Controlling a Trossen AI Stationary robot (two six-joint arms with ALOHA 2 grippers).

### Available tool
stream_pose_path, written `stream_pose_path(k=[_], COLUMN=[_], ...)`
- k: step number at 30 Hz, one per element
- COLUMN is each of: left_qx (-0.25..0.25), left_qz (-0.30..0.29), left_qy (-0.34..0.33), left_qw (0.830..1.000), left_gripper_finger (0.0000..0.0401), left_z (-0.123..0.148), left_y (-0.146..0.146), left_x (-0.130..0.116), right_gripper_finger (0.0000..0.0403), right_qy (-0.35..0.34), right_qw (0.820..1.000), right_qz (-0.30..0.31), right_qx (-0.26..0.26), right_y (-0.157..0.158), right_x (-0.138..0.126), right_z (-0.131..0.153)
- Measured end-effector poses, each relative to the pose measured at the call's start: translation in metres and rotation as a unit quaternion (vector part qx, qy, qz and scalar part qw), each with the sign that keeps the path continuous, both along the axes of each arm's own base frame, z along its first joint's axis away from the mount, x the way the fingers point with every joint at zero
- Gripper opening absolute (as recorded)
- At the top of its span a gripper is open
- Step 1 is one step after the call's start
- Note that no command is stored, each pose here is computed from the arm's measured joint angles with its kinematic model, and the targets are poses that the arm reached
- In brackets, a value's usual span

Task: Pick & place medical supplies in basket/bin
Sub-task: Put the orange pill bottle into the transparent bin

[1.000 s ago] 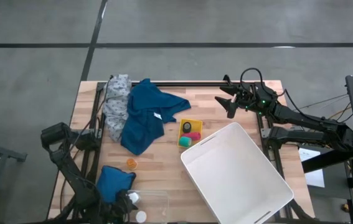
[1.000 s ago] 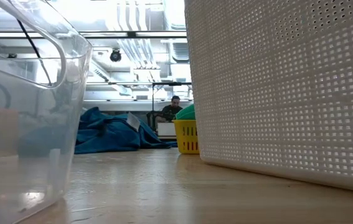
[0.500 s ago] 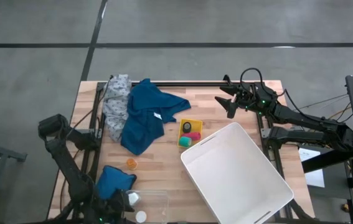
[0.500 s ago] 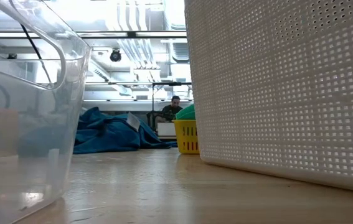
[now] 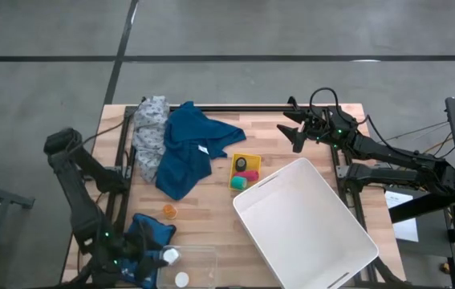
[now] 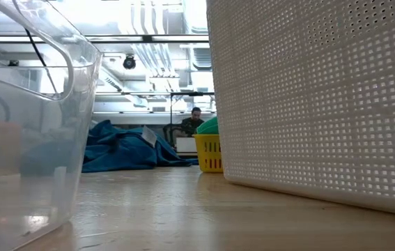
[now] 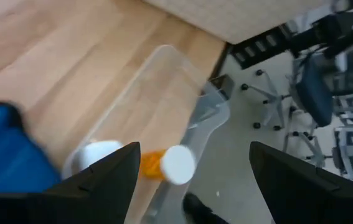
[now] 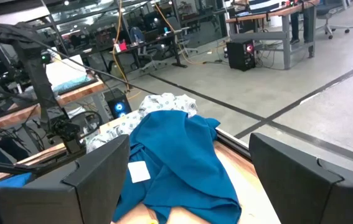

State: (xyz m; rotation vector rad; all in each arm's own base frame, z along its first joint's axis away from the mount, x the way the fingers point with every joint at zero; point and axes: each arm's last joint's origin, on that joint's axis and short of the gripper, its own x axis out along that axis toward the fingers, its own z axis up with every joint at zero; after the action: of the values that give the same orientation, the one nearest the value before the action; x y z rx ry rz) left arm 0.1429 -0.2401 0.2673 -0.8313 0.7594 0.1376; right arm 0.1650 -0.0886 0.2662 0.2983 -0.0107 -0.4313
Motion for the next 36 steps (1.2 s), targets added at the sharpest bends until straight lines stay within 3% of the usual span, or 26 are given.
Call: stream_pose_path(k=[5,14,22,28,36], left_qx=[-0.022,-0.056,-0.046,-0.073,-0.124], left_qz=[0.007,0.054,0.099,0.149,0.189], left_qy=[0.096,0.272,0.285,0.341,0.400], left_qw=[0.995,0.959,0.952,0.925,0.888], left_gripper_finger=[0.0308,0.0308,0.0308,0.0308,0.0308], left_z=[0.001,-0.008,-0.009,-0.012,-0.031], left_y=[0.017,0.056,0.108,0.145,0.164], left_x=[-0.004,0.023,0.061,0.072,0.070], right_gripper_finger=[0.0325,0.0325,0.0325,0.0325,0.0325], right_qy=[0.000,0.000,0.000,0.000,0.000], right_qw=[1.000,1.000,1.000,1.000,1.000], right_qz=[0.000,0.000,0.000,0.000,0.000], right_qx=[0.000,0.000,0.000,0.000,0.000], right_y=[0.000,0.000,0.000,0.000,0.000], right_x=[0.000,0.000,0.000,0.000,0.000], right_z=[0.000,0.000,0.000,0.000,0.000])
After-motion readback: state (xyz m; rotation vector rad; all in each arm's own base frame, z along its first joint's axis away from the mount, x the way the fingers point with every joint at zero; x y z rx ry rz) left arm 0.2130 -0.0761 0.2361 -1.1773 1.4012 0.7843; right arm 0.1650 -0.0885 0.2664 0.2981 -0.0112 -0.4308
